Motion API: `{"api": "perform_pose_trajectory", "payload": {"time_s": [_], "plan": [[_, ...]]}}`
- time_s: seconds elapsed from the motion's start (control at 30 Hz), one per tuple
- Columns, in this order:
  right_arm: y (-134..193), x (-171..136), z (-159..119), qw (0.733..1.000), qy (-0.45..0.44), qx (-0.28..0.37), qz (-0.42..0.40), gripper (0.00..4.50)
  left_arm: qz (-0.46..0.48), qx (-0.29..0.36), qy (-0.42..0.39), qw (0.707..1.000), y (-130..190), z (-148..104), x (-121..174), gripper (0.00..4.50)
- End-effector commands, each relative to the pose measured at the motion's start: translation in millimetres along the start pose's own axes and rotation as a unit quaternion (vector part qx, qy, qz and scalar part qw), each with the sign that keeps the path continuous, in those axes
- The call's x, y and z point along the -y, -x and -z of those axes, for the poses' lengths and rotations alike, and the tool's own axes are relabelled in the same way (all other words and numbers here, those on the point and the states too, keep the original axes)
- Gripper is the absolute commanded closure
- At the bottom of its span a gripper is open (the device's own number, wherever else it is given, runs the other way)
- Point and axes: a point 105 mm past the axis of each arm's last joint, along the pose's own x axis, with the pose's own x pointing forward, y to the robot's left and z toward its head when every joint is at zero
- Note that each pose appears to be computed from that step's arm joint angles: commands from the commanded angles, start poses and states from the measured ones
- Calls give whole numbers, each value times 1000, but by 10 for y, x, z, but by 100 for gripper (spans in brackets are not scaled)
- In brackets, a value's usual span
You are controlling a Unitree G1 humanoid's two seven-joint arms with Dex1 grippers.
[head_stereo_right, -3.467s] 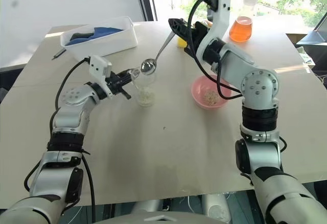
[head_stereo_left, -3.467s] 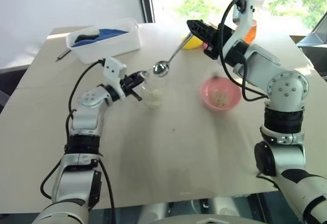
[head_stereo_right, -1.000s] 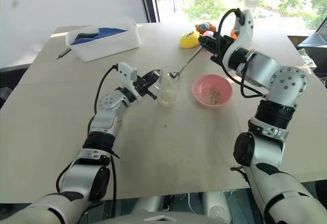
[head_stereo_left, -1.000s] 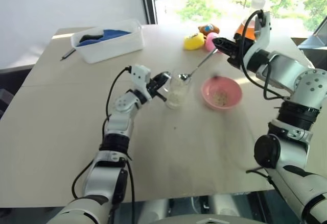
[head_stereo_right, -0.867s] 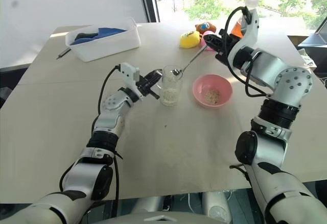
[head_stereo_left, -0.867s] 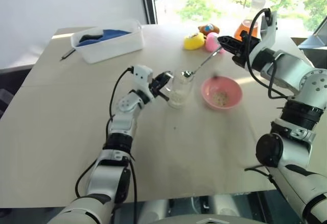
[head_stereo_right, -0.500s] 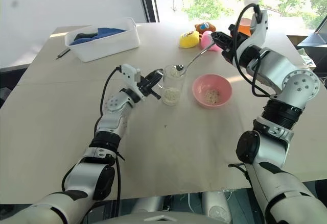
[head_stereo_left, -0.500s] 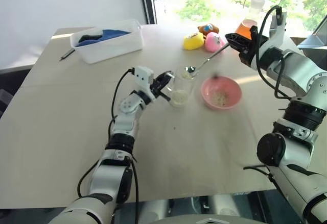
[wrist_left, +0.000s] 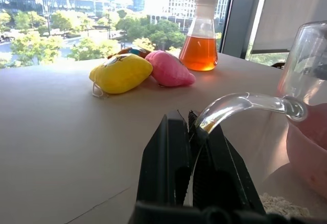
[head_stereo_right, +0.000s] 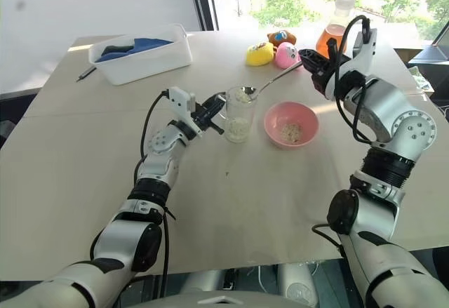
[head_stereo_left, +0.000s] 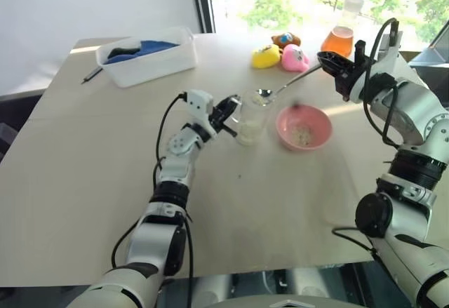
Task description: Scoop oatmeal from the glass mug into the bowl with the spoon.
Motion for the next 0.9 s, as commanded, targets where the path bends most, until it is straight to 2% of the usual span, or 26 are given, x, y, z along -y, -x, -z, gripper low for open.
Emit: {"api": "perform_pose_trajectory", "payload": {"time_s": [0.03, 0.4, 0.6, 0.77, 0.9], "plan": [[68, -127, -84, 999, -8, 20, -26, 450, -8, 46, -15, 999, -53, -228, -60, 437], [293, -167, -291, 997, -34, 63, -37, 450, -26, 27, -26, 999, 47, -165, -273, 437], [490, 43, -502, 996, -20, 91, 5, 450, -54, 18, -35, 998, 151, -155, -463, 437], [516, 100, -551, 996, 37, 79, 32, 450, -62, 11, -35, 997, 214, -108, -504, 437], [450, 86, -481, 991, 117, 45, 48, 450, -62, 7, -34, 997, 239, -61, -473, 437]]}}
